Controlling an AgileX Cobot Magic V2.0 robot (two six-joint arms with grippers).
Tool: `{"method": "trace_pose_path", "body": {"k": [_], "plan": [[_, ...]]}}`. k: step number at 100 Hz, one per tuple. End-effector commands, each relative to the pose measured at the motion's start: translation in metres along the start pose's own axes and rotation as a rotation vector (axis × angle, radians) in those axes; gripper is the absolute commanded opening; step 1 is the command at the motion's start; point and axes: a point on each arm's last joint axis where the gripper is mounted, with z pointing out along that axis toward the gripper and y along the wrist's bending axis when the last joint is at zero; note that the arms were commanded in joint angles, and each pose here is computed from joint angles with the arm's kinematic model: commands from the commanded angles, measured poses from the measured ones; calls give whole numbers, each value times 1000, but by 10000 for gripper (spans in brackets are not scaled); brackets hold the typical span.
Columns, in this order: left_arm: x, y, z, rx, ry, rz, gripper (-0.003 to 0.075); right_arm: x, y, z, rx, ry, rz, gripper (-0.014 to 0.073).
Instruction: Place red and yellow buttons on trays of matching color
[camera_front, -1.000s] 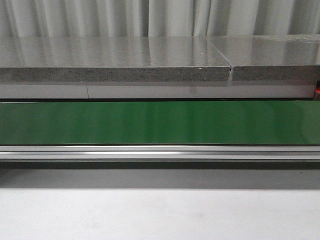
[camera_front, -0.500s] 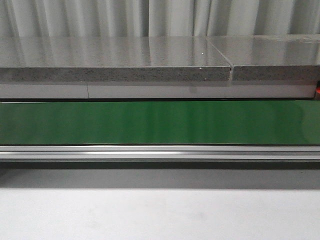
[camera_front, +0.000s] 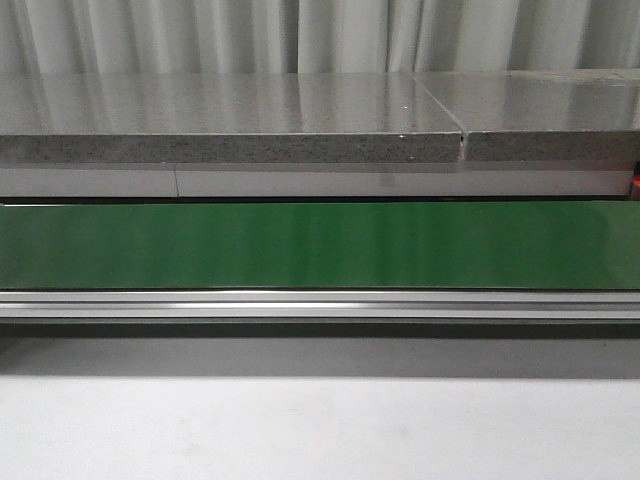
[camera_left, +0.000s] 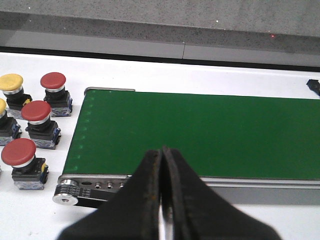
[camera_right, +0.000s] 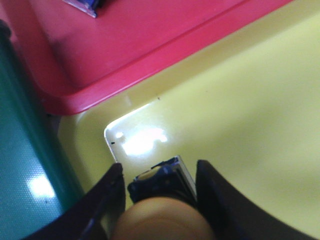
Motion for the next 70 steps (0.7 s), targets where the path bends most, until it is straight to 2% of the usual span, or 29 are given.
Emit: {"method": "trace_pose_path", "body": {"k": [1, 28, 33, 42, 59, 70], "plan": [[-14, -3, -4, 26, -91, -9, -19, -12, 0, -6, 5, -85, -8, 103], [-14, -3, -4, 26, -91, -9, -19, -10, -3, 7, 9, -51, -2, 106], [-14, -3, -4, 26, -91, -9, -19, -10, -3, 7, 9, -51, -2, 128], [-14, -3, -4, 26, -91, -9, -19, -10, -3, 7, 8, -48, -2, 232], [-14, -3, -4, 26, -91, -9, -19, -9, -2, 7, 7, -40, -2, 540], [-14, -3, -4, 26, -91, -9, -19, -10, -2, 6, 7, -45, -2, 627]]}}
